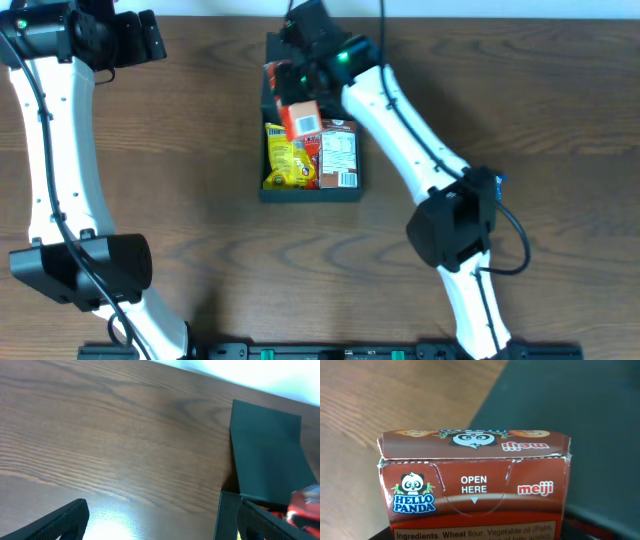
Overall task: Pack container
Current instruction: 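Carry the Hello Panda box left and lower it into the box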
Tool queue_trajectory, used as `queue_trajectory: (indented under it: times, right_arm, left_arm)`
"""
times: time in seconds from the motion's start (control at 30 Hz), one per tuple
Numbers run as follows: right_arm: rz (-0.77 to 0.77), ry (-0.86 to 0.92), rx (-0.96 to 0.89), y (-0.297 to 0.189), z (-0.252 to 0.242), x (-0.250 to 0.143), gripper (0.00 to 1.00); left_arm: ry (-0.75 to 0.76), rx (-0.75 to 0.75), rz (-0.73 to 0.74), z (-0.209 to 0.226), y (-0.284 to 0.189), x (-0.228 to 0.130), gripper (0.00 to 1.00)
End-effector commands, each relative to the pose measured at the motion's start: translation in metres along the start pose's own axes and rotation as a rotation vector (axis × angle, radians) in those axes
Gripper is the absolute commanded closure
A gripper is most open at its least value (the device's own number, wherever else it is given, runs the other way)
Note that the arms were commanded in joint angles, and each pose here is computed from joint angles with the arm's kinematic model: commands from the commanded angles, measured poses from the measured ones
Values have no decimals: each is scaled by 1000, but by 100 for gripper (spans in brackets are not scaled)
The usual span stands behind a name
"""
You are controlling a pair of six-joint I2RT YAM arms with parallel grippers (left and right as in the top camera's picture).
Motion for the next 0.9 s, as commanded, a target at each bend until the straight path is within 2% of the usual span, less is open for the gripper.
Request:
queue_trajectory:
  times: [0.0, 0.2, 0.4, 0.87]
  right_arm:
    - [-19, 18, -32, -8, 21, -4, 52]
    - [2, 2, -73, 2, 43, -21, 52]
    - [46, 113, -191, 15, 30, -41, 53]
    - [114, 228, -241, 28, 18, -60, 53]
  left_arm:
    - [0, 11, 15, 3, 5, -2, 5]
    - [-1, 11, 18, 3, 5, -3, 5]
    - [-1, 11, 20, 3, 5, -3, 5]
    - [-1, 11, 21, 3, 5, -3, 5]
Point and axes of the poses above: each gripper's point midway between its finger pads, its own y axis out along the fingers, its own z axis along the line the jaws close on, x = y × z, the point moved 1 cm from there along -y, back along the fingers, and after that the axes turned 3 degrees about -y, right-handed, at the moved point
